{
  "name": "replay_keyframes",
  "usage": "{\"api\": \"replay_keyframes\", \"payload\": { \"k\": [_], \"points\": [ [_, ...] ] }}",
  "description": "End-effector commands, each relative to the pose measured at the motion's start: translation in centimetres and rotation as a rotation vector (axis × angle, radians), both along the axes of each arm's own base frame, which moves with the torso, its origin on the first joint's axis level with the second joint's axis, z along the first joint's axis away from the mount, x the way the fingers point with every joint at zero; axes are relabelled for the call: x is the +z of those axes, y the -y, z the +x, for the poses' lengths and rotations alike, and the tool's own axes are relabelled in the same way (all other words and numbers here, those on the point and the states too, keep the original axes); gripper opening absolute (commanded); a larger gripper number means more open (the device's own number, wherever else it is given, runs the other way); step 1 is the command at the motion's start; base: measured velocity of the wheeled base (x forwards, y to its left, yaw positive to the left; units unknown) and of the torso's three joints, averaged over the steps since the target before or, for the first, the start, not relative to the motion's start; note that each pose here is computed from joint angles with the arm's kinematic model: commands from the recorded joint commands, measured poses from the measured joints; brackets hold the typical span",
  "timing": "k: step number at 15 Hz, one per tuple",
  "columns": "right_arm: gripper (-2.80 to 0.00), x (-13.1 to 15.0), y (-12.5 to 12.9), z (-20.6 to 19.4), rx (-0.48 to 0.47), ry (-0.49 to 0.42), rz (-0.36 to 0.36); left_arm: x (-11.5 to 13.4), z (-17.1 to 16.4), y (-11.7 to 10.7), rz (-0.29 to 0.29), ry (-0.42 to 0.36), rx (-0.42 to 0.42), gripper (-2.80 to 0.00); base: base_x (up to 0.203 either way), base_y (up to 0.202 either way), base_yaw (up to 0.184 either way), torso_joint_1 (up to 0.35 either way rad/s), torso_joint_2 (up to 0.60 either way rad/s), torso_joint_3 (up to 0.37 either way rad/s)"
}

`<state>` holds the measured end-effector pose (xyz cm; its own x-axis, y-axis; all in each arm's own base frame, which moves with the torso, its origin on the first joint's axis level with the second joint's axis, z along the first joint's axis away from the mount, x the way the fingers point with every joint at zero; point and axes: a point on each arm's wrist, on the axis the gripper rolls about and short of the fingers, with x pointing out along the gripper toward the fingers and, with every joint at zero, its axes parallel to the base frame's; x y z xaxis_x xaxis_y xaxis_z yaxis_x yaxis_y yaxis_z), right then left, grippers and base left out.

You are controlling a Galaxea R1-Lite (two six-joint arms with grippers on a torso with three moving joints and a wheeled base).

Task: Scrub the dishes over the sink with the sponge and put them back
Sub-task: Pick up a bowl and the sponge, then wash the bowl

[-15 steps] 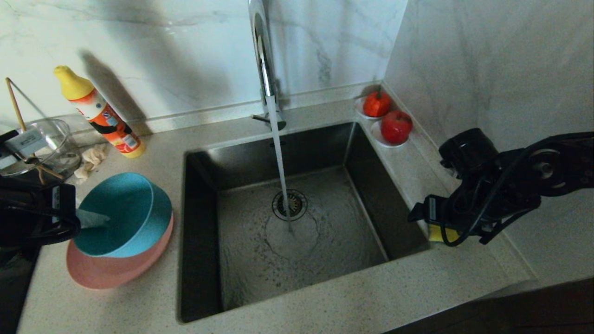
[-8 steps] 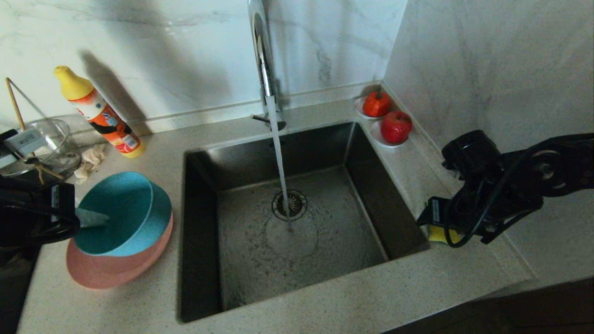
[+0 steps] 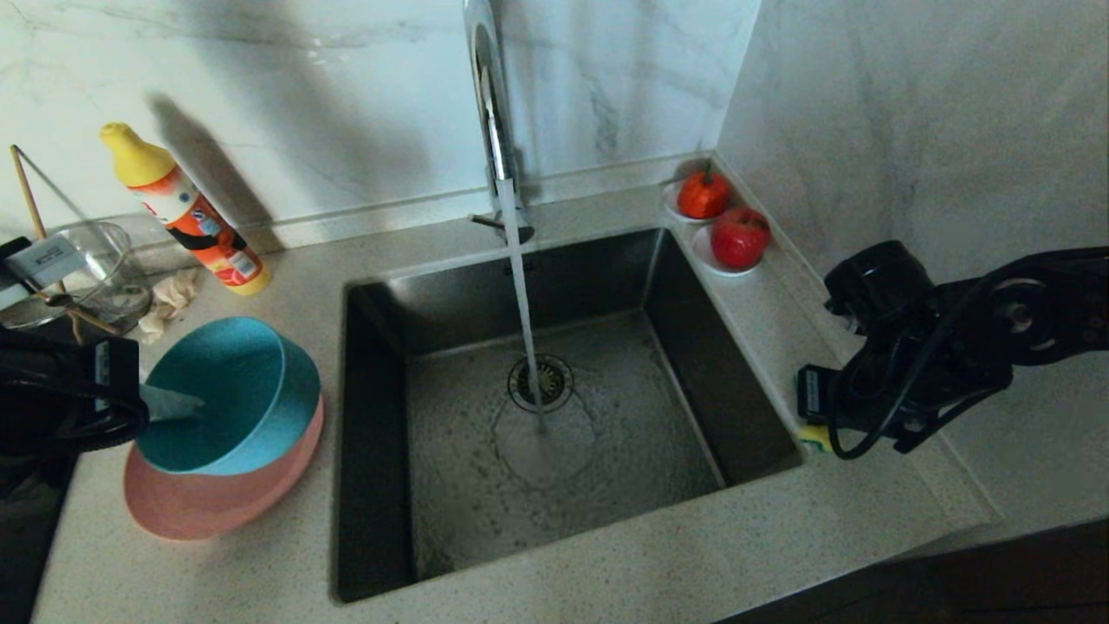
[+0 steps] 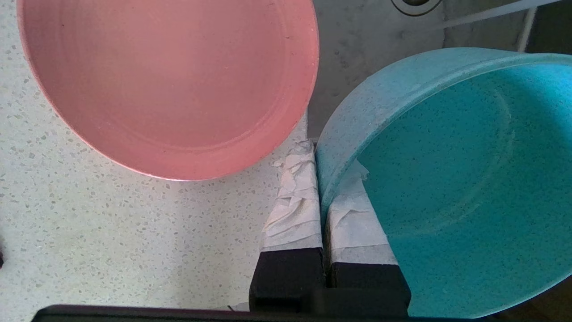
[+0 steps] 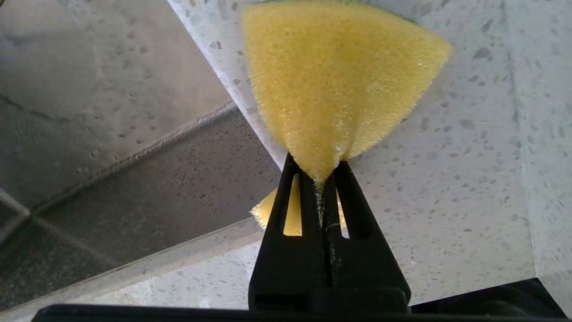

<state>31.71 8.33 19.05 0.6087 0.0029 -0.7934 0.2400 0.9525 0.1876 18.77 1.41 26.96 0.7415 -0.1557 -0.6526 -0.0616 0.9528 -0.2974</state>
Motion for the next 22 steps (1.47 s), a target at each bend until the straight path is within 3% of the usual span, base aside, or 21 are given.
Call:
{"api": "replay_keyframes", "payload": {
  "k": [1,6,9,12,15,18,22],
  "points": [
    [-2.8,0.4,0.1,-0.2,-0.004,0.011,0.002,0.0,-0.1,0.0,-0.003,-0.001,0.0,-2.8,0.0,0.0,0.0,0.0,0.0,0.0],
    [-2.8,4.1,0.5,-3.2,0.018,0.103,0.033,0.1,-0.1,0.1,-0.008,0.001,-0.01,-2.8,0.0,0.0,0.0,0.0,0.0,0.0],
    [-2.8,6.7,0.0,-6.9,0.126,0.127,0.11,-0.2,0.5,1.4,-0.011,-0.017,-0.071,-2.8,0.0,0.0,0.0,0.0,0.0,0.0],
    [-2.8,8.2,-0.7,-10.6,0.256,0.096,0.173,-1.2,2.4,3.5,0.01,-0.043,-0.11,-2.8,0.0,0.0,0.0,0.0,0.0,0.0],
    [-2.8,9.2,-1.0,-13.4,0.322,0.088,0.184,-2.6,4.7,6.3,0.058,-0.066,-0.078,-2.8,0.0,0.0,0.0,0.0,0.0,0.0],
    [-2.8,9.5,-1.4,-15.1,0.377,0.082,0.191,-2.8,6.9,8.3,0.015,-0.094,-0.015,-2.8,0.0,0.0,0.0,0.0,0.0,0.0],
    [-2.8,9.8,-1.3,-15.8,0.386,0.088,0.196,-3.9,9.0,11.4,0.029,-0.113,0.022,-2.8,0.0,0.0,0.0,0.0,0.0,0.0]
  ]
}}
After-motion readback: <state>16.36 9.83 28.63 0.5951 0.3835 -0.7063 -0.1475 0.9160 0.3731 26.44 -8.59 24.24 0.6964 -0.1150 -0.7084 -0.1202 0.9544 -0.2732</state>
